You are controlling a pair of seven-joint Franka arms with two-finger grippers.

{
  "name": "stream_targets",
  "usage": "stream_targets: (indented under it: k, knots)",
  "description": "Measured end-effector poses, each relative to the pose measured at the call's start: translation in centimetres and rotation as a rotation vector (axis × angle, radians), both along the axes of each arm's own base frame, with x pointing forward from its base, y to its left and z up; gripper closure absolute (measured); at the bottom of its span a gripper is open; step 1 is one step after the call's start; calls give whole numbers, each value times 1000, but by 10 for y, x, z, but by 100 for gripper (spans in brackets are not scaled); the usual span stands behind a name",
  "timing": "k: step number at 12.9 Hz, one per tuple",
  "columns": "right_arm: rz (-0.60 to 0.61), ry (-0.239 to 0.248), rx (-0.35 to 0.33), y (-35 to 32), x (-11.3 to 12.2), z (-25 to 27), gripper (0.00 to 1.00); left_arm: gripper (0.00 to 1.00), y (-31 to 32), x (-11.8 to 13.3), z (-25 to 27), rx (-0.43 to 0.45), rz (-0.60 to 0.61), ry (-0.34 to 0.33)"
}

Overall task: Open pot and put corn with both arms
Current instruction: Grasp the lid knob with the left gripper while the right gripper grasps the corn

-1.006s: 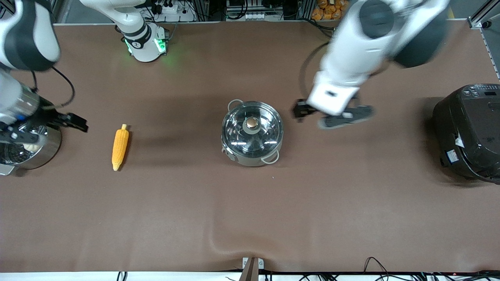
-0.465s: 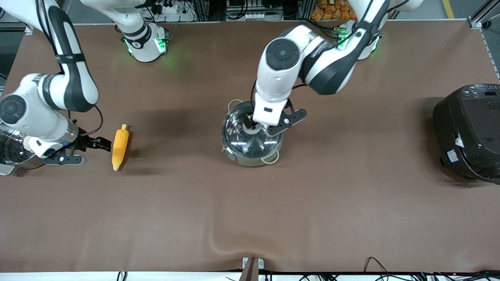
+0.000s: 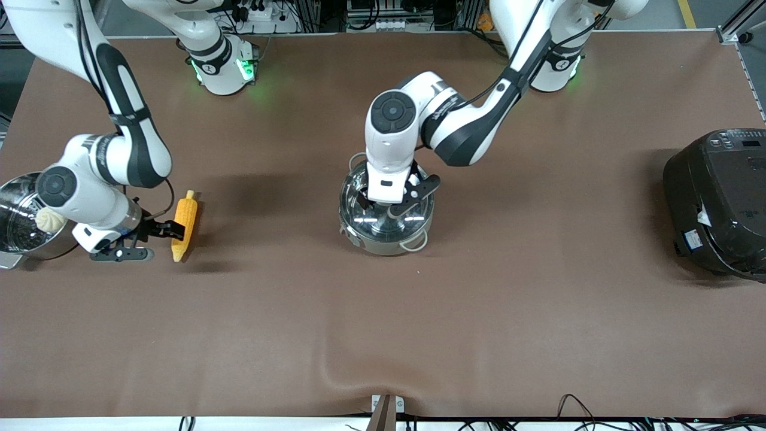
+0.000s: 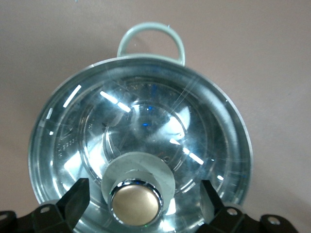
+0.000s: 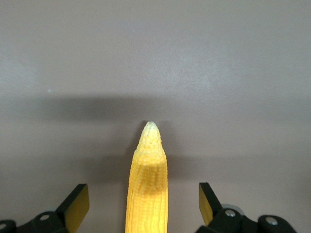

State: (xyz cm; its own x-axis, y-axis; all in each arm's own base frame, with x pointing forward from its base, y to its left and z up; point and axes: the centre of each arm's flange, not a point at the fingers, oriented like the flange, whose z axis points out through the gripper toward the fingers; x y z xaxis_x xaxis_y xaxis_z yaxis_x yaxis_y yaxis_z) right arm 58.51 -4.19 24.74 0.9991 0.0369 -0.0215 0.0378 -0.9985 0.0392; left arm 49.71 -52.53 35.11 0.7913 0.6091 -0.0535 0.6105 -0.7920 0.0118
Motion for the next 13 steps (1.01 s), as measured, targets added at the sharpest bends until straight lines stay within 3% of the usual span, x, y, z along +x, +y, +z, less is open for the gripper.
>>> stream_targets:
  k: [6, 7, 8, 10, 11, 13]
  knots:
    - [30, 77, 0, -2, -14, -51, 0, 3, -3, -2, -3, 10, -9, -2]
    - [35, 91, 3, -3, -18, -58, 0, 10, -3, -3, -3, 11, -10, 0]
    - [38, 101, 8, -5, -21, -62, 0, 10, -4, -3, -3, 13, -11, 1]
    - [39, 116, 17, -10, -25, -68, 0, 26, -4, -5, -5, 21, -14, 8]
    - [38, 122, 21, -12, -26, -71, 0, 26, -3, -6, -6, 30, -14, 16]
    - [37, 139, 29, -11, -29, -75, 8, 45, -2, -7, -6, 40, -15, 25]
